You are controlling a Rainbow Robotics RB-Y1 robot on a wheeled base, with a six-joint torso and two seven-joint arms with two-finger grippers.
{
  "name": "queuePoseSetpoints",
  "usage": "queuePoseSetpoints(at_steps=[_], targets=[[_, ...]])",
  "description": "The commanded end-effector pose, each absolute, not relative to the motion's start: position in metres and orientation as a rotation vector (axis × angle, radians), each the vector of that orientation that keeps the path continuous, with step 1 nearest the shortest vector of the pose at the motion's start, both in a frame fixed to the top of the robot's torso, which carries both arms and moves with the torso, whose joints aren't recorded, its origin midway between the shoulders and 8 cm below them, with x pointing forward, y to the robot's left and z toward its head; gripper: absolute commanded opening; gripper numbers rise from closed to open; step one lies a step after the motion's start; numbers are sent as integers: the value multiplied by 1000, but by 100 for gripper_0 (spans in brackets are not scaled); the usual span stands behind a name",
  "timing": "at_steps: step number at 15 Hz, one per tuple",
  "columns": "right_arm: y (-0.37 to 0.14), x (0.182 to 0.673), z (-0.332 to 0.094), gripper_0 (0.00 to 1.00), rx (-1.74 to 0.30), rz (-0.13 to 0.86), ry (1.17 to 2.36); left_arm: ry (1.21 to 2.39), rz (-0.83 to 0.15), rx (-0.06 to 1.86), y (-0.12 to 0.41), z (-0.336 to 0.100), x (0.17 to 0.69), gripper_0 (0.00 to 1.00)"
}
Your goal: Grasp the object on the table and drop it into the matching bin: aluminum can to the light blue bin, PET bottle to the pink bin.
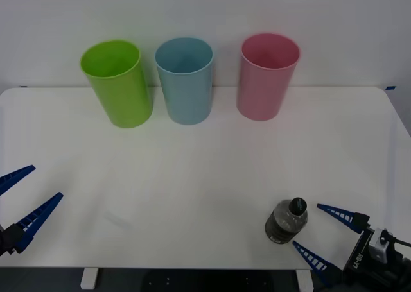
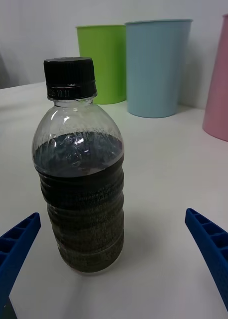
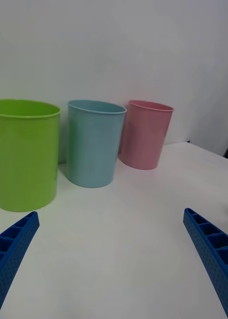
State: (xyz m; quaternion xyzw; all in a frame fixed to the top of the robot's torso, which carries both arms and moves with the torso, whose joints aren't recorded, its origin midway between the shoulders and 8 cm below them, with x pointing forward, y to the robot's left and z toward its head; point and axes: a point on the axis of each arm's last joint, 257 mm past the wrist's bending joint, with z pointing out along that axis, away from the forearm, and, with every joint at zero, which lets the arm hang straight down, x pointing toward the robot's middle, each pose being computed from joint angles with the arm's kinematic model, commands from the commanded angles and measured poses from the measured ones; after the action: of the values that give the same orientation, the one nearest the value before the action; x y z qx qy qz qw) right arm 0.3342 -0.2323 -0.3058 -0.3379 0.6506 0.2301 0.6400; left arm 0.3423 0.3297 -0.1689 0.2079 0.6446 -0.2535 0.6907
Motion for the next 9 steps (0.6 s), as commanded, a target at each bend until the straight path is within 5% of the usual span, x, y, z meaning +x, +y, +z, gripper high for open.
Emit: queuePoseSetpoints(at_steps=[1,9], targets=[[-222,340,-308,100,-775,518,1479,1441,-567,465,330,-169,342,100],[-198,353,-313,100,-782,501,1466,1441,-567,465,330,-169,342,100]])
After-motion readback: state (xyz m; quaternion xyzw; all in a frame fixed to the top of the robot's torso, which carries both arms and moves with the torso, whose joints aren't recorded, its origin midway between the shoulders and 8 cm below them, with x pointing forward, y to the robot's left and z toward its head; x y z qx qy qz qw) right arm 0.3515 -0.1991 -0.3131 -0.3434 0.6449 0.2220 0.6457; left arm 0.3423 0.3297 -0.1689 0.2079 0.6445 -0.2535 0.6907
